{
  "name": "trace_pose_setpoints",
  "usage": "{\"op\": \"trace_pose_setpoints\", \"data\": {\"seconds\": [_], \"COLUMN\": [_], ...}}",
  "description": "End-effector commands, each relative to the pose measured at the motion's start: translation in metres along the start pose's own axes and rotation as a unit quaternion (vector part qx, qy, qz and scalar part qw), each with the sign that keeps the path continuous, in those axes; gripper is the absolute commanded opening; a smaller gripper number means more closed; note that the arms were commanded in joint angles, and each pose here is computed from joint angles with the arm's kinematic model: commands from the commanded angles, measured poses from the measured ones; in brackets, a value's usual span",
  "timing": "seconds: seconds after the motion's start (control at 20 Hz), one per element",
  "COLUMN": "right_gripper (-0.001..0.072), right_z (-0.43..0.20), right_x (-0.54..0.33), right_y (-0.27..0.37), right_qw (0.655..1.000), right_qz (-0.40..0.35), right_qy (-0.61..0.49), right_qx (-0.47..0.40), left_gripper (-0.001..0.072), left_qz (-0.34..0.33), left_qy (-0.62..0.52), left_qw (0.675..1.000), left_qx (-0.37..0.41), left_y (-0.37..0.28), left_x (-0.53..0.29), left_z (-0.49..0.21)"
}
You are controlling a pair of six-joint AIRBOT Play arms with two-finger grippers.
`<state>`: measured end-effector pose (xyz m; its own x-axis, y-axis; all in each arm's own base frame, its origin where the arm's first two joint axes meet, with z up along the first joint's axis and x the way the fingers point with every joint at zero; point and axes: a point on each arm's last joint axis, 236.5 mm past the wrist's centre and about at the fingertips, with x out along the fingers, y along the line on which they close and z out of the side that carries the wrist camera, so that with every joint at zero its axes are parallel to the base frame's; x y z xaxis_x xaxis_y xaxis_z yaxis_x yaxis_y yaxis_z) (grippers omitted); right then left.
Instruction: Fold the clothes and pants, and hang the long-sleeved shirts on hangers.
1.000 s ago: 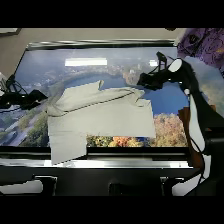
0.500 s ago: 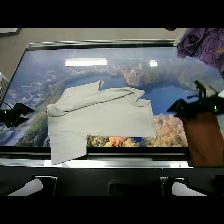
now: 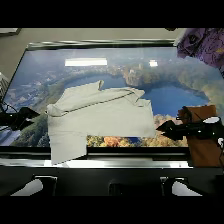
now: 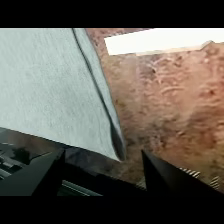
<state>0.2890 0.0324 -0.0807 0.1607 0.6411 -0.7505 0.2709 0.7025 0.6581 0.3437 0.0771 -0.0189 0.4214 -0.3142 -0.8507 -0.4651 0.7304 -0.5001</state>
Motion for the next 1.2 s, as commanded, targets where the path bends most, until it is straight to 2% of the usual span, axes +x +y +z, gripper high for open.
{"op": "trace_pose_setpoints", "data": {"seconds": [0.0,0.2,0.65,0.75,0.85,0.9,1.05,1.1,1.15], "right_gripper": [0.0562,0.0560,0.0555,0.0518,0.0399,0.0299,0.0092,0.0032,0.0032], "right_z": [-0.003,-0.010,-0.022,-0.022,-0.020,-0.018,-0.005,-0.003,-0.001], "right_x": [0.014,0.020,0.033,0.037,0.038,0.038,0.038,0.037,0.037], "right_y": [-0.002,0.010,0.000,0.000,0.002,0.000,0.000,0.003,0.005], "right_qw": [1.000,0.998,0.997,0.997,0.997,0.997,0.997,0.997,0.997], "right_qz": [0.015,0.056,0.057,0.063,0.067,0.064,0.064,0.071,0.075], "right_qy": [0.004,0.025,0.034,0.025,0.021,0.015,-0.013,-0.018,-0.021], "right_qx": [0.003,0.012,0.033,0.040,0.039,0.034,0.033,0.027,0.029], "left_gripper": [0.0609,0.0608,0.0609,0.0610,0.0610,0.0610,0.0610,0.0610,0.0610], "left_qz": [0.000,0.000,0.000,-0.001,-0.001,-0.001,-0.003,-0.002,-0.003], "left_qy": [-0.001,-0.001,0.002,0.004,0.007,0.010,0.020,0.023,0.028], "left_qw": [1.000,1.000,1.000,1.000,1.000,1.000,1.000,1.000,0.999], "left_qx": [0.000,0.000,0.000,-0.003,-0.014,-0.013,-0.005,-0.009,-0.017], "left_y": [0.000,0.000,0.000,0.000,0.000,-0.001,0.002,0.009,0.016], "left_x": [0.001,0.001,0.000,0.000,0.000,0.000,0.000,0.001,0.003], "left_z": [0.000,0.000,-0.001,-0.002,-0.004,-0.005,-0.011,-0.014,-0.020]}}
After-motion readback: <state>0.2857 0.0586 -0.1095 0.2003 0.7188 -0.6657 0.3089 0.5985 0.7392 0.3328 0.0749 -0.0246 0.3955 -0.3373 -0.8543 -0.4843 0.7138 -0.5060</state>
